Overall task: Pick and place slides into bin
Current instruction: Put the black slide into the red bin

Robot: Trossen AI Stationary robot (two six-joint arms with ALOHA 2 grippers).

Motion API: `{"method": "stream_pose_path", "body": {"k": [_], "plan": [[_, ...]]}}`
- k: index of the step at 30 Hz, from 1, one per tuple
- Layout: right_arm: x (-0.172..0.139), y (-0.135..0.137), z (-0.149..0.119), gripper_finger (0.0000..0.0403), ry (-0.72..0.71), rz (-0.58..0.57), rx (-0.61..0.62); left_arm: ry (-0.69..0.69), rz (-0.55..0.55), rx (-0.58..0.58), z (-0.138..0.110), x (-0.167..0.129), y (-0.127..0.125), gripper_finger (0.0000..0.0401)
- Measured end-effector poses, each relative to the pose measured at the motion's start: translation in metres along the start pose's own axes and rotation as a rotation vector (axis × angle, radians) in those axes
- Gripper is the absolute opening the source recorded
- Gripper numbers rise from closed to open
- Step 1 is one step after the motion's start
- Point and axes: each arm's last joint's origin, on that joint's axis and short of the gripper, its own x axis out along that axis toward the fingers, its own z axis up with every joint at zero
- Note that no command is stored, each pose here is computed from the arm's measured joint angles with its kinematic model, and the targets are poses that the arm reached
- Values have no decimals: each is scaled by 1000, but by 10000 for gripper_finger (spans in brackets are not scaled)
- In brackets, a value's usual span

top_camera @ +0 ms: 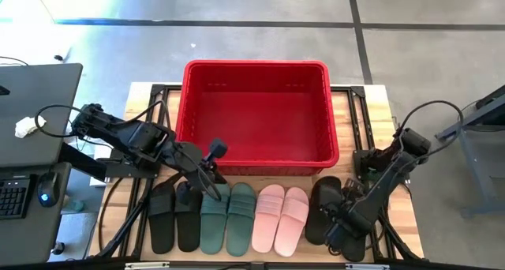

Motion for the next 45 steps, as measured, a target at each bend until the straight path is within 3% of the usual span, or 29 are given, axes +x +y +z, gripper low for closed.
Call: {"method": "stream_pose_path", "body": {"k": [5,14,19,28,33,39,45], "plan": [[1,6,-1,176,-67,20,-56,7,6,0,0,0,0,1],[24,15,8,176,-15,-125,-161,16,24,1,-1,0,1,1],[41,20,18,176,32,-219,-151,53,101,4,-2,0,3,1],[56,25,25,171,55,-281,-111,57,107,4,-2,0,3,1],[55,23,26,125,43,-305,-101,57,107,4,-2,0,3,1],[56,19,26,17,18,-362,-60,56,107,4,-2,0,3,1],[50,19,26,3,41,-359,-67,56,107,4,-2,0,3,1]]}}
